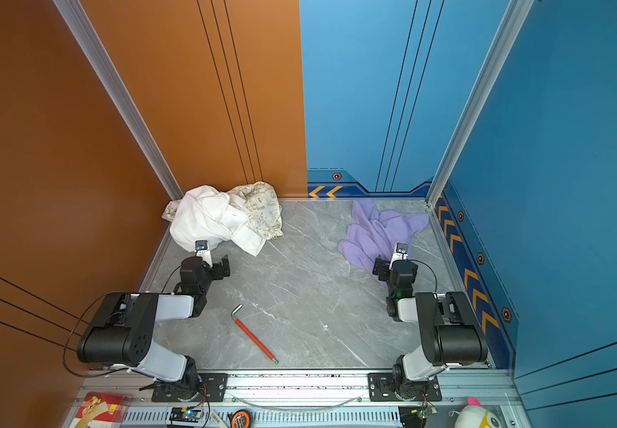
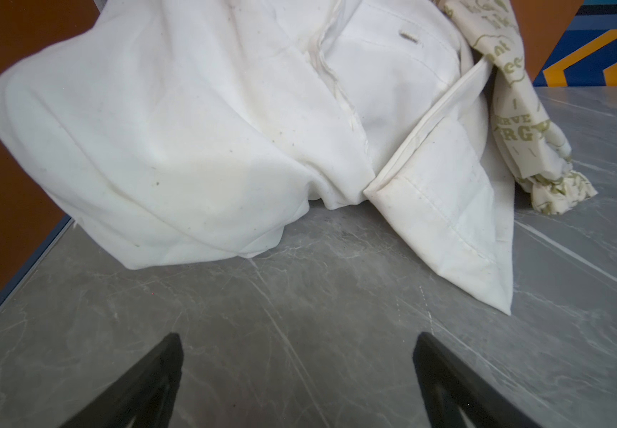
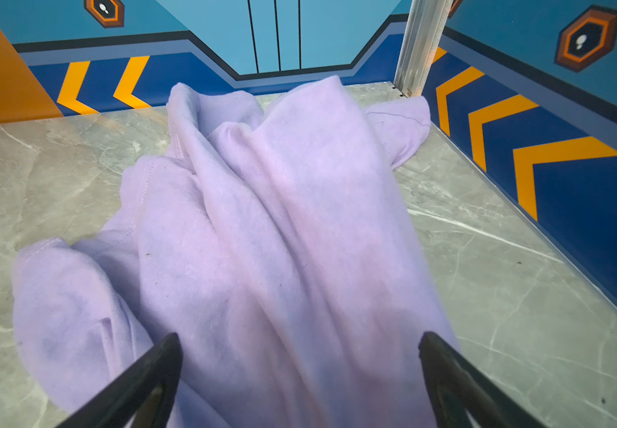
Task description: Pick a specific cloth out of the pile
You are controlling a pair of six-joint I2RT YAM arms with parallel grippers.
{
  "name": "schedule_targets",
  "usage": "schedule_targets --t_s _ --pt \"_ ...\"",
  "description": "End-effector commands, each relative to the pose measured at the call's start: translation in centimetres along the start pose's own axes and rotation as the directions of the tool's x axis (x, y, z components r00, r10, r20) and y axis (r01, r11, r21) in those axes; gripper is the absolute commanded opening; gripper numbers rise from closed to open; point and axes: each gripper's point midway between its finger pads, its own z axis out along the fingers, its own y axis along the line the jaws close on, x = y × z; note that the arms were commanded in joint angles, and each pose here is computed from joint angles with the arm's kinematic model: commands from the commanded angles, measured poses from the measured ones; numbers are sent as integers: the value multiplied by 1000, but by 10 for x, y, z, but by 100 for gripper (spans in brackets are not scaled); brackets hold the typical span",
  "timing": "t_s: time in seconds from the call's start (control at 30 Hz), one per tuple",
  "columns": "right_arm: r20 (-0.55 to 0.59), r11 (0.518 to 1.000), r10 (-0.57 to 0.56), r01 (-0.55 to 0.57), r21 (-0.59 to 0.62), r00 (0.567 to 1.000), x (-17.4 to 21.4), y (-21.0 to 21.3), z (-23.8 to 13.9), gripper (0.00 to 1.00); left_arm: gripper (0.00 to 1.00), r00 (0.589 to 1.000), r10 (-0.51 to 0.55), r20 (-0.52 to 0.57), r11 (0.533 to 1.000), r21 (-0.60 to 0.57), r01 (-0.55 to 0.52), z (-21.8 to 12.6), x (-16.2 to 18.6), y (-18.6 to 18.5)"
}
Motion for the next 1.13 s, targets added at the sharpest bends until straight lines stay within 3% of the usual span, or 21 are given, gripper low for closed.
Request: schedule_targets --t_s 0.0,1.1 --pt "38 1000 -14 14 -17 999 -11 5 2 100 98 999 8 35 999 45 -10 0 -4 -6" --pt "35 1000 -15 15 -17 999 -11 5 2 100 98 999 19 33 999 37 -20 0 -3 -7"
